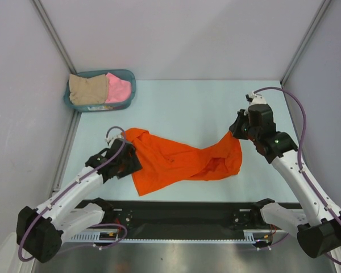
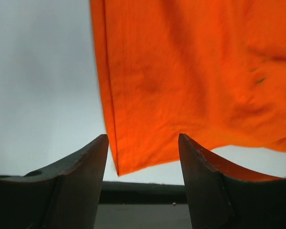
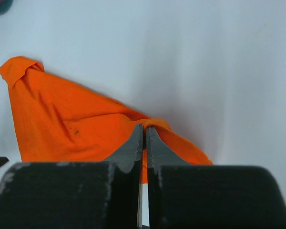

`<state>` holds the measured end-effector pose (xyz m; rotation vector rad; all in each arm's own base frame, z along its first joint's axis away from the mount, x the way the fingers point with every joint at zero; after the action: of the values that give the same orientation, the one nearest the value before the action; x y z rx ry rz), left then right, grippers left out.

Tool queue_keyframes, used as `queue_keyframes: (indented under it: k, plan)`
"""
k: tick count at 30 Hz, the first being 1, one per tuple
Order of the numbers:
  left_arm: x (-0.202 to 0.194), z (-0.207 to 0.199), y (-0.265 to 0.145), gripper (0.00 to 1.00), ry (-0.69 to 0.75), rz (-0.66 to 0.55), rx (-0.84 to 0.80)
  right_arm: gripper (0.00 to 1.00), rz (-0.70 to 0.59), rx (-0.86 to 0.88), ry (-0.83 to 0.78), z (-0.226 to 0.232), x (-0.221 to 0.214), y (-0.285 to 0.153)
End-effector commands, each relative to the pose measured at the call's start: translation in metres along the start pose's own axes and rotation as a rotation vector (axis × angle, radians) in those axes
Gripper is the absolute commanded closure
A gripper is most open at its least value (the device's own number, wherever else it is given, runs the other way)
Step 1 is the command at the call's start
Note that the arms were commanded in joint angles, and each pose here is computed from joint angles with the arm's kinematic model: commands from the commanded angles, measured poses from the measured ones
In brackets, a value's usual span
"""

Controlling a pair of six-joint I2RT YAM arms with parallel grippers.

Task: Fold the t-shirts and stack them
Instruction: Flatten the tshirt out

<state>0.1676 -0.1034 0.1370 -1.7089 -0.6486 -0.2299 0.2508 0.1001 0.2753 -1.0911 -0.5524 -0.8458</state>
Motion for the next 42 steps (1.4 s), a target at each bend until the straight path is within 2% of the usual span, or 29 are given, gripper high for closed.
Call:
queue_keyframes:
  k: [1, 5, 11, 18, 23, 34, 39, 42]
  plan:
    - [-0.032, -0.002, 0.001, 0.35, -0.136, 0.069, 0.035, 1.00, -0.053, 0.056, 0.002, 0.006, 0.009, -0.008]
    - [-0.067, -0.005, 0.004, 0.37, -0.158, 0.134, 0.065, 1.00, -0.045, 0.083, 0.005, 0.010, 0.009, -0.010]
    - [-0.091, -0.006, 0.001, 0.54, -0.162, 0.183, 0.127, 1.00, -0.021, 0.095, -0.013, 0.009, 0.003, -0.009]
    - [-0.110, 0.005, 0.005, 0.53, -0.175, 0.223, 0.197, 1.00, -0.035, 0.101, -0.017, 0.008, 0.002, -0.014]
    - [-0.103, 0.004, 0.007, 0.51, -0.181, 0.174, 0.204, 1.00, -0.036, 0.104, -0.017, 0.006, 0.000, -0.015]
    - [-0.106, -0.002, 0.018, 0.51, -0.179, 0.177, 0.198, 1.00, -0.036, 0.109, -0.011, 0.007, -0.001, -0.016]
    - [-0.107, -0.005, 0.022, 0.62, -0.167, 0.178, 0.183, 1.00, -0.015, 0.096, -0.005, 0.004, -0.007, -0.012]
    - [-0.107, -0.007, 0.024, 0.75, -0.165, 0.177, 0.159, 1.00, -0.004, 0.091, -0.001, 0.003, -0.009, -0.012]
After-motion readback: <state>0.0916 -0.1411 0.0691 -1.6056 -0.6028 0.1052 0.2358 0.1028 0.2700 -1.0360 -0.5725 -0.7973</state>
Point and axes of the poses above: each gripper's point midway between its finger pads, its own y axis out along the fingers, its own z axis along the line the jaws close on, x = y × z, the point moved 6 cm from there along -y, back along the fingers, and after that the axes turned 7 degrees about y, right-handed, at the moved point
